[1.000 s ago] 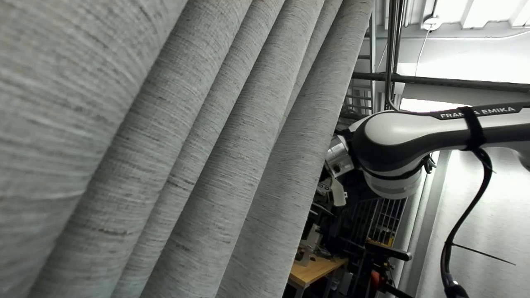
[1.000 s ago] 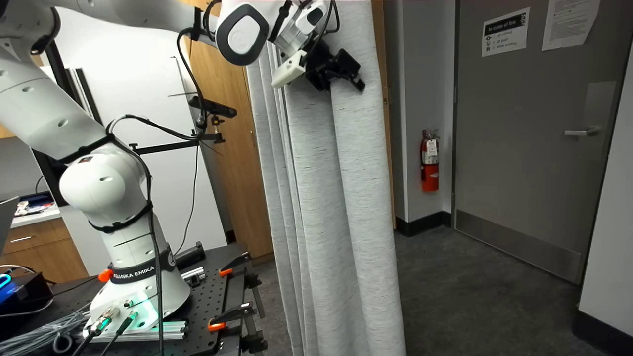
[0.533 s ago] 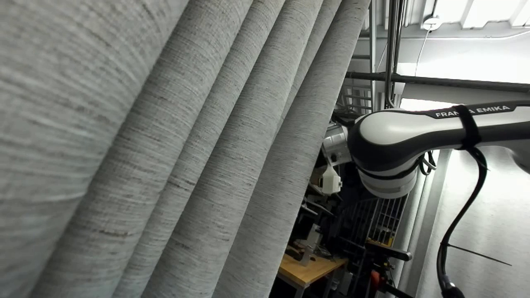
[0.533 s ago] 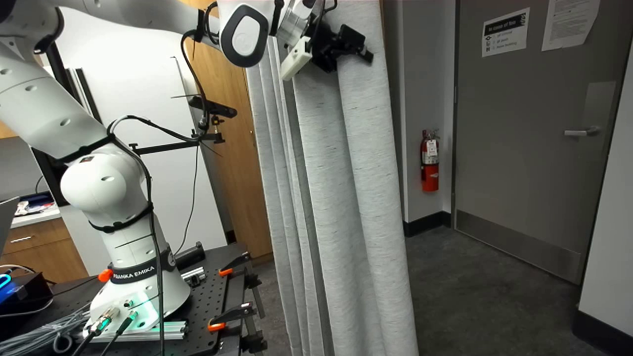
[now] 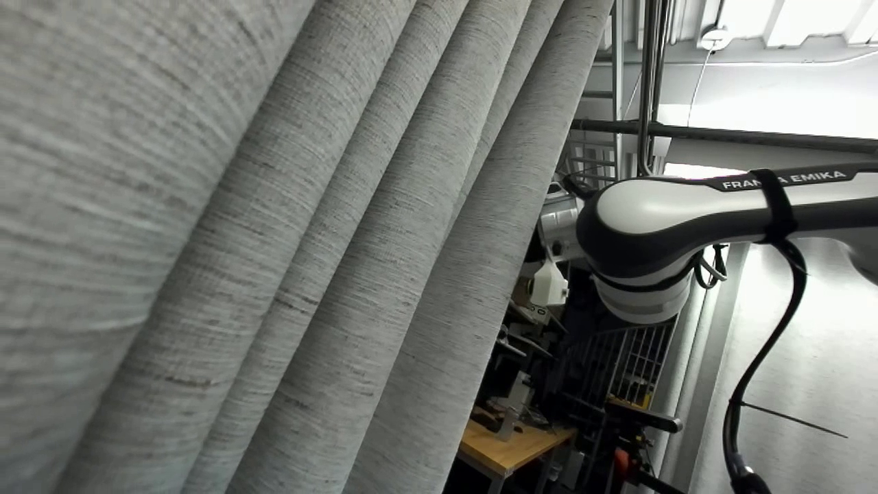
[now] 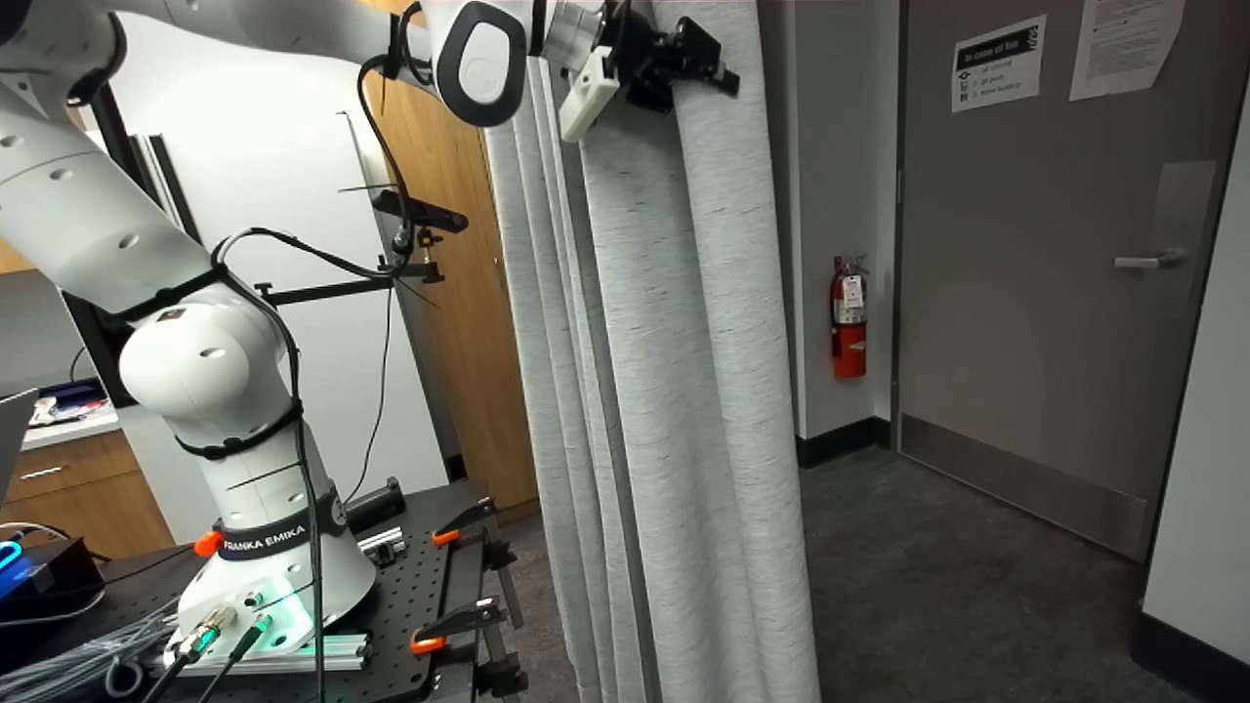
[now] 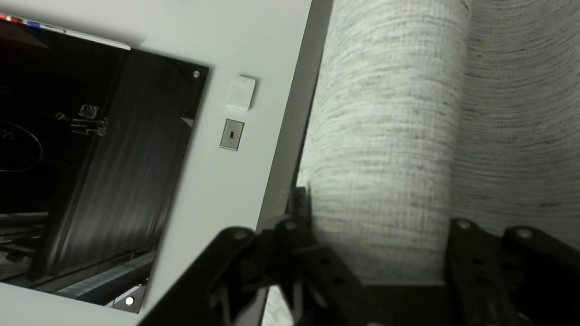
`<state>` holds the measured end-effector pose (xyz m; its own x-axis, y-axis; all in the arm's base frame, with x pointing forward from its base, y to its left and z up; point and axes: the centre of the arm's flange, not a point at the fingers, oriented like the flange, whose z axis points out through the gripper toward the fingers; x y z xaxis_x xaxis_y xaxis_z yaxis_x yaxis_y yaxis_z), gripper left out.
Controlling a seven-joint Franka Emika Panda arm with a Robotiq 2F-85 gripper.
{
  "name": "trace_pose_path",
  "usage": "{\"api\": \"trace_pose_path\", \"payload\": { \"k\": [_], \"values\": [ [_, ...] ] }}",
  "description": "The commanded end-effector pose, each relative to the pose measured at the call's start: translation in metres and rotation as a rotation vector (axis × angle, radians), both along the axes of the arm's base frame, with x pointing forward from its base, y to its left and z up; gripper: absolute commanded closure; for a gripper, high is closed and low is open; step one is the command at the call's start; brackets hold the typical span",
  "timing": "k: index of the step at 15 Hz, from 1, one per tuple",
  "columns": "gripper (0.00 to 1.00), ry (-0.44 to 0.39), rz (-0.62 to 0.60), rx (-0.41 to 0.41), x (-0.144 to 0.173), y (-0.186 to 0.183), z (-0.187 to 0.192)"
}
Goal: Pull the curtain to the right
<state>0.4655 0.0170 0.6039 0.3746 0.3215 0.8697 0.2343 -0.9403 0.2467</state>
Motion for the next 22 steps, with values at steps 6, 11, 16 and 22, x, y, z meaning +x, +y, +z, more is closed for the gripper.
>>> {"api": "trace_pose_path", "payload": {
  "k": [6, 11, 16, 22],
  "values": [
    [1.0, -0.029, -0.046, -0.024, 0.003, -0.03, 0.007],
    [1.0, -0.03, -0.229, -0.047, -0.003, -0.123, 0.019],
    [1.0, -0.035, -0.537, -0.105, -0.043, -0.28, 0.037],
    [1.0, -0.039, -0.88, -0.11, -0.131, -0.438, 0.058]
  ]
}}
